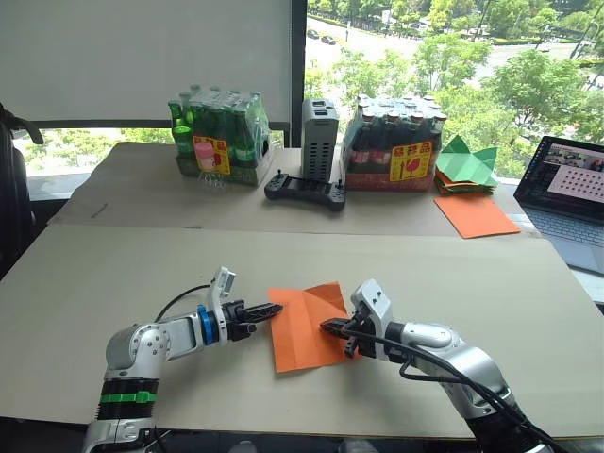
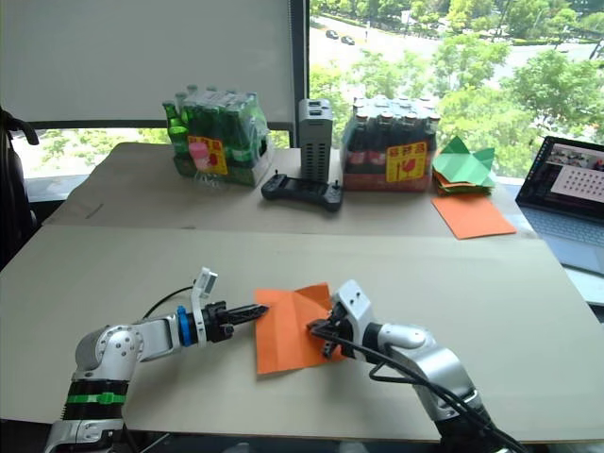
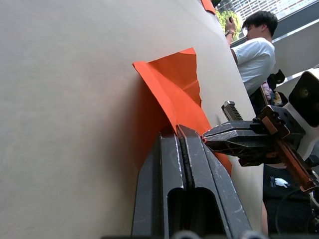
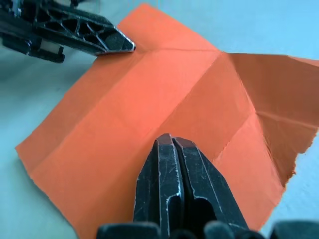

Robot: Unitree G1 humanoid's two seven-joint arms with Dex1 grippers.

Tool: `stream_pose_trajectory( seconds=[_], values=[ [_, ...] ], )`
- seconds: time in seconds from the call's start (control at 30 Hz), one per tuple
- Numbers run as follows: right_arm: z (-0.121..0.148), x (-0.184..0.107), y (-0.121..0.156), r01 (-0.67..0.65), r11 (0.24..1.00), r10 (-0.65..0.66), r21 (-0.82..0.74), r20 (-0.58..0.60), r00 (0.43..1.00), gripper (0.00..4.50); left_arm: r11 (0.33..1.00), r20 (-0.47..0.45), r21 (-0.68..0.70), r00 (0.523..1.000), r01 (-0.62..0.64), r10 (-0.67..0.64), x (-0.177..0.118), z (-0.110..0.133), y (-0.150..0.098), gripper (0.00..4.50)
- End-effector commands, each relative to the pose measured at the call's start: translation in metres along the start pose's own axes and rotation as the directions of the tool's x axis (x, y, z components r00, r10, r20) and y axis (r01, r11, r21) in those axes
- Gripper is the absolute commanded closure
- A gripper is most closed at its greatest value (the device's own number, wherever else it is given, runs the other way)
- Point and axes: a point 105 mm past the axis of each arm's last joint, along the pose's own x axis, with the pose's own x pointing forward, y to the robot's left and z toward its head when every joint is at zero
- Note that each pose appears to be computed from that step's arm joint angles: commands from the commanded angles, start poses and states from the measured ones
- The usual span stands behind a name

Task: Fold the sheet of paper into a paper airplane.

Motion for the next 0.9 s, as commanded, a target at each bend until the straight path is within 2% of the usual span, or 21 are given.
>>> stream_pose_trajectory(
  seconds=[0.03,0.2,0.47,0.87,0.9],
  values=[
    [0.036,-0.010,0.012,-0.082,0.996,0.077,0.022,0.151,0.986,4.50,1.000,-0.023,0.015,1.000,-0.006,0.007,-0.001,0.002,0.002,4.47],
    [0.056,-0.018,0.020,-0.149,0.987,0.131,0.061,0.231,0.964,4.50,0.999,-0.065,0.029,0.998,0.013,-0.011,-0.002,0.001,0.002,4.47],
    [0.052,-0.018,0.019,-0.128,0.989,0.111,0.069,0.213,0.971,4.50,0.996,-0.126,0.084,0.992,0.029,-0.018,-0.002,0.010,0.009,4.47],
    [0.049,-0.017,0.017,-0.101,0.992,0.084,0.076,0.204,0.975,4.50,0.993,-0.155,0.106,0.987,0.049,-0.032,0.001,0.015,0.014,4.47],
    [0.048,-0.017,0.017,-0.101,0.992,0.084,0.077,0.204,0.975,4.50,0.993,-0.155,0.104,0.987,0.053,-0.037,0.000,0.015,0.014,4.22]
  ],
)
